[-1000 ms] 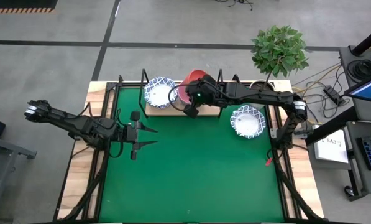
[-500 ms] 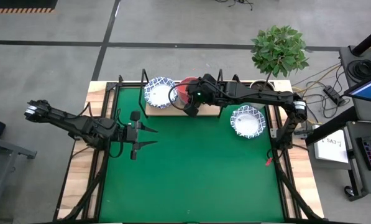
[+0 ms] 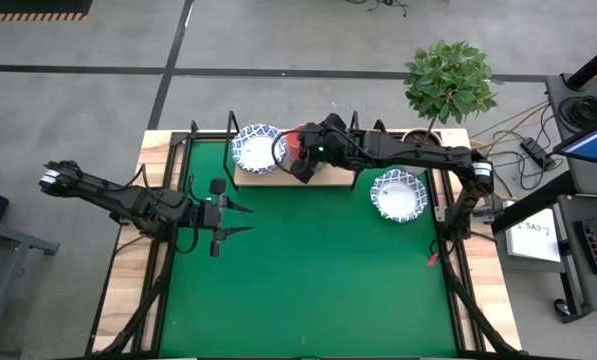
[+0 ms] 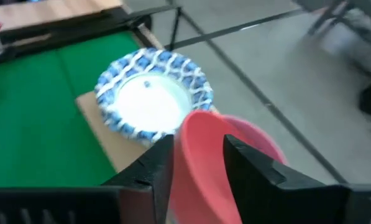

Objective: Place and stack bowls onto a shelf
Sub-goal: Stack the orange bowl on top of the the pink bowl on the shelf

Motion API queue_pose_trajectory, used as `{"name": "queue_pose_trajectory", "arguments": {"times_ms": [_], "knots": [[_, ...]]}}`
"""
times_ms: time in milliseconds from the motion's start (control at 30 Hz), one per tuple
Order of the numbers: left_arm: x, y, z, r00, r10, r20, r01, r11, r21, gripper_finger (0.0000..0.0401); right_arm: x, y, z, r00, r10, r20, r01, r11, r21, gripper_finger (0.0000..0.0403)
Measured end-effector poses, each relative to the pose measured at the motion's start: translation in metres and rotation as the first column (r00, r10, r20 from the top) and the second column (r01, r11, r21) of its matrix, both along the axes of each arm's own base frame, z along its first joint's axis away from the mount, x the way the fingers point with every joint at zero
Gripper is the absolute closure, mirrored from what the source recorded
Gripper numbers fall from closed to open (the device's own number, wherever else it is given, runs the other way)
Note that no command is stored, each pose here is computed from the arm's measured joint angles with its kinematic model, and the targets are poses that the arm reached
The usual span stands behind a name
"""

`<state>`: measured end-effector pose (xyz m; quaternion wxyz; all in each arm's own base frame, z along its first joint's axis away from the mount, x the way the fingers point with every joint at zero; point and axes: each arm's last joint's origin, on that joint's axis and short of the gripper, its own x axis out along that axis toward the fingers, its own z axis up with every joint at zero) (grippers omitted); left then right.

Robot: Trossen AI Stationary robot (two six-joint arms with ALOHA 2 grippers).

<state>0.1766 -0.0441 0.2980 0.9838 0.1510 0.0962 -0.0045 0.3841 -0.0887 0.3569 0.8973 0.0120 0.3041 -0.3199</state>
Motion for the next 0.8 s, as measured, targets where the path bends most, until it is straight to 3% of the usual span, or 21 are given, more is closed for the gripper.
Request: {"name": "queue_pose_trajectory", "arguments": {"times_ms": [400, 533, 800], "knots": [[0.0, 0.0, 0.0, 1.0, 0.0, 0.004, 0.0, 1.0, -0.001, 0.0244, 0.028, -0.014, -0.056, 0.995, -0.091, -0.042, 0.089, 0.995, -0.043, 0.0389], [0.0, 0.0, 0.0, 1.0, 0.0, 0.004, 0.0, 1.0, -0.001, 0.0244, 0.032, -0.014, -0.066, 0.994, -0.09, -0.069, 0.088, 0.996, -0.035, 0.0393], [0.0, 0.0, 0.0, 1.0, 0.0, 0.003, 0.0, 1.0, -0.001, 0.0244, 0.033, -0.007, -0.064, 0.994, -0.109, -0.009, 0.109, 0.994, 0.027, 0.0394]]}}
